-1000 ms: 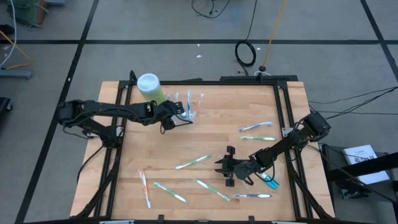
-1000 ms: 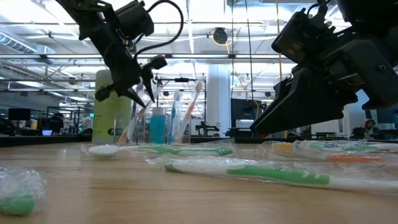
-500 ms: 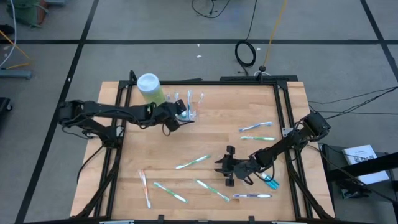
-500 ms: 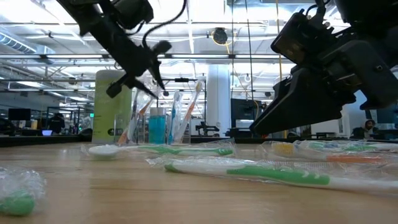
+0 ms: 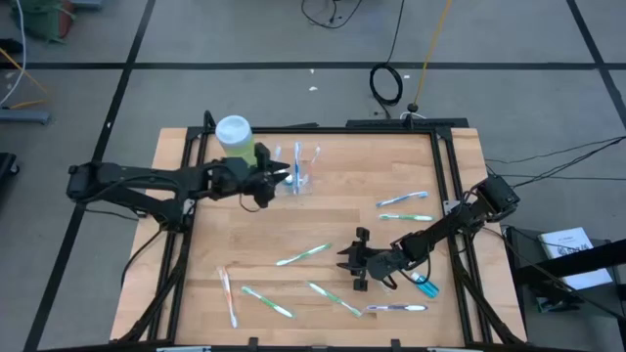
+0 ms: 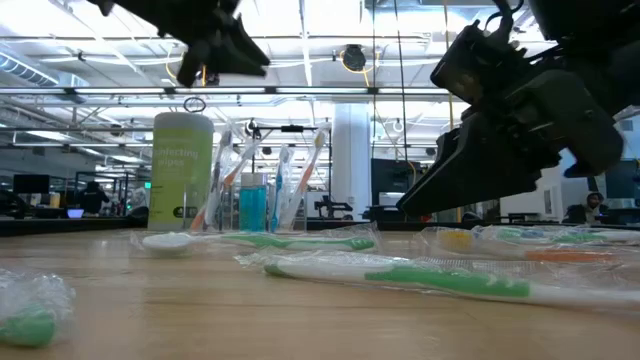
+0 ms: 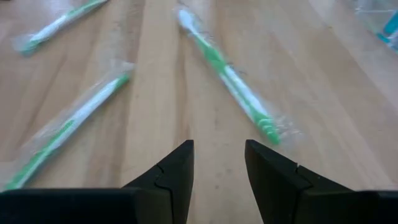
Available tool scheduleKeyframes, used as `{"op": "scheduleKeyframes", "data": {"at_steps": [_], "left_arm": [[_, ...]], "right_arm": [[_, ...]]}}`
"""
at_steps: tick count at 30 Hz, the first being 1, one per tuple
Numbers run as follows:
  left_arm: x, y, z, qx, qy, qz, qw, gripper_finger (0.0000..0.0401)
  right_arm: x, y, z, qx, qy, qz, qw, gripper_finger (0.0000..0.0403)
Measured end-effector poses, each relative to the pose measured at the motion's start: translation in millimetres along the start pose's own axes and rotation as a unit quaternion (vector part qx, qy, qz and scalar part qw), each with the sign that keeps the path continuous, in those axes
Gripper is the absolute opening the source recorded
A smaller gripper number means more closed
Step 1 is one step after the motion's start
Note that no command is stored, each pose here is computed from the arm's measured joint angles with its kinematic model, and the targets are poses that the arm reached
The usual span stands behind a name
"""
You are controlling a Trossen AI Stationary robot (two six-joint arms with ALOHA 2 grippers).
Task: Pick & Place toothbrushing station
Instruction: Put the green toothbrush into the transparent organizer
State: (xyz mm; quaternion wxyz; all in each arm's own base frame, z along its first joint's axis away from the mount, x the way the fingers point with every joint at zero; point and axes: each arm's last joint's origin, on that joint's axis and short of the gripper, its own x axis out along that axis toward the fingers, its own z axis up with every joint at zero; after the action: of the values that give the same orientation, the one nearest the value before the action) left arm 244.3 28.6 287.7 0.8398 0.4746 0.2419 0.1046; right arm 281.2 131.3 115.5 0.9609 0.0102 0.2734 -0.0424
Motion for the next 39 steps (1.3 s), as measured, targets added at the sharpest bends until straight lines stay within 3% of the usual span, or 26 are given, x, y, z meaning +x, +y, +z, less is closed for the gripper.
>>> {"op": "scheduleKeyframes", "data": {"at_steps": [4, 9, 14, 22, 28, 31, 39], "left_arm": [[-22, 15, 0, -0.139, -0.025, 0.030, 0.989, 0.0131], [-47, 25, -5, -0.327, -0.027, 0.056, 0.943, 0.0131], [-64, 25, -13, -0.415, -0.007, 0.048, 0.908, 0.0131], [-64, 9, -24, -0.472, 0.069, 0.003, 0.879, 0.0131], [-50, -5, -21, -0.499, 0.084, -0.090, 0.858, 0.0131], [-41, -13, -18, -0.493, 0.087, -0.135, 0.855, 0.0131], [-16, -42, 3, -0.469, 0.098, -0.177, 0.860, 0.0131]], "right_arm": [[2, -7, 3, 0.009, -0.018, -0.050, 0.999, 0.0134], [6, -19, 6, 0.033, -0.031, -0.104, 0.994, 0.0134], [11, -30, 9, 0.047, -0.031, -0.123, 0.991, 0.0134], [17, -50, 9, 0.089, -0.019, -0.155, 0.984, 0.0134], [18, -55, 5, 0.079, 0.006, -0.168, 0.983, 0.0134], [17, -55, 5, 0.073, 0.007, -0.168, 0.983, 0.0134], [18, -54, 4, 0.058, 0.018, -0.144, 0.988, 0.0134]]}}
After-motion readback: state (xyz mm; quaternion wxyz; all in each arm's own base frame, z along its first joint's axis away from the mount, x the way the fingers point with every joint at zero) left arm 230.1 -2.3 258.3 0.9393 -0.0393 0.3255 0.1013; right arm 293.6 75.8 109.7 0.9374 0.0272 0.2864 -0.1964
